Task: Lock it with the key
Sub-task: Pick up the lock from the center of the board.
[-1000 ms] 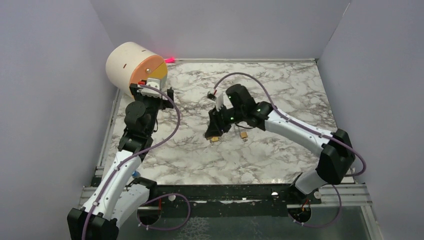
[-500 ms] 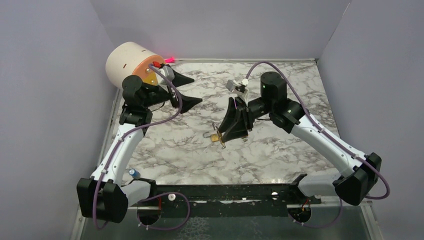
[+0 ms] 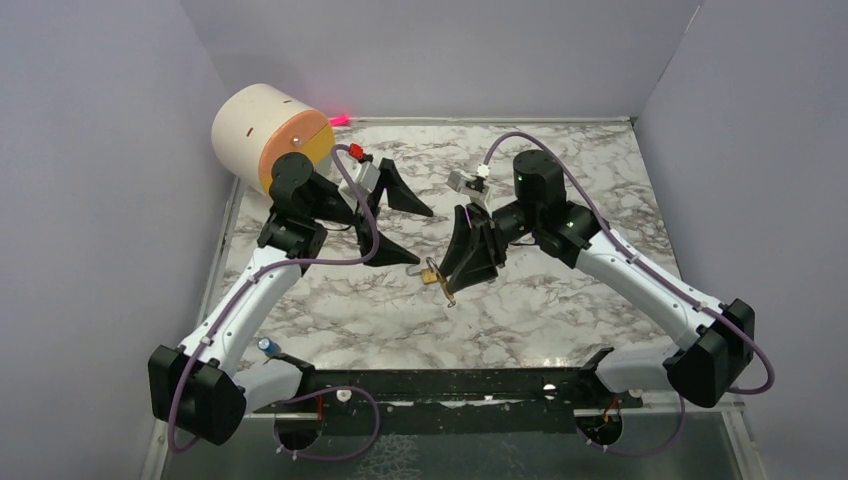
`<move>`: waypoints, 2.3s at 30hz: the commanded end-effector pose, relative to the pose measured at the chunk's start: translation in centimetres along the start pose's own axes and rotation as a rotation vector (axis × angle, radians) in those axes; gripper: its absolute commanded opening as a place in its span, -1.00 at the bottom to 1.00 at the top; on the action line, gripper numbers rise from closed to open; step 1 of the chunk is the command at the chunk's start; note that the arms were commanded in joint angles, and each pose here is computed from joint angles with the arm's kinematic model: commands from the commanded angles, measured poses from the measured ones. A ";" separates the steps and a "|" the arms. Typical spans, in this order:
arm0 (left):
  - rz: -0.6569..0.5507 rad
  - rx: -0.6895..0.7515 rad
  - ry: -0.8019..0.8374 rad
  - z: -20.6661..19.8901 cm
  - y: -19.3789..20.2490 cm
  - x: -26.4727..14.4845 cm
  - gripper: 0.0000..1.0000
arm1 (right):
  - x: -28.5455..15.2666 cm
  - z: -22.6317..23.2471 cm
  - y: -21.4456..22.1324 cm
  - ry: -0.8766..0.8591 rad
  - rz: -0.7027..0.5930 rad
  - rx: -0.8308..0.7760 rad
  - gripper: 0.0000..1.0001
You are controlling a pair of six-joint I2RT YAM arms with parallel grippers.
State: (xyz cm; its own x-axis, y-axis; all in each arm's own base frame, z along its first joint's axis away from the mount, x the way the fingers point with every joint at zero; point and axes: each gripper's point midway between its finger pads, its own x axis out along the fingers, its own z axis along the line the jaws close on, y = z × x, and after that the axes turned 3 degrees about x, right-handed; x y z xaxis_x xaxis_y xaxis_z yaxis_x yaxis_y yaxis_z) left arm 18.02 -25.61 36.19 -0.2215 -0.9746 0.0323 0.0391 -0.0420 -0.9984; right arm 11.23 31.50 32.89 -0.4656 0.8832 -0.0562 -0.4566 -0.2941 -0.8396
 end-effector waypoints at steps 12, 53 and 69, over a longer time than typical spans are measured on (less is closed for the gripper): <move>0.030 -0.107 0.171 -2.4 2.8 0.9 0.47 | 0.2 -0.7 -1.0 0.021 -0.013 -0.011 -0.98; -0.006 -0.150 -0.038 0.8 1.9 1.2 -1.00 | -8.4 -15.4 -3.5 1.034 -0.161 0.072 -0.93; -0.041 -0.197 -0.323 5.8 3.0 1.2 -1.00 | -11.8 -17.4 -6.0 1.246 -0.276 -0.027 -0.78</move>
State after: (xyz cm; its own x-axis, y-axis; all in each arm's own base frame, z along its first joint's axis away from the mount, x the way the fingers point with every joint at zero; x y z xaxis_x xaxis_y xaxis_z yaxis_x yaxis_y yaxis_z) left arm 21.61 -28.33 32.38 -0.0191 -0.9993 0.0307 -0.2258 -0.0256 -0.9738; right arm 31.83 29.53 26.85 0.6093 0.6690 -0.4257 -0.4936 -0.1001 -0.8639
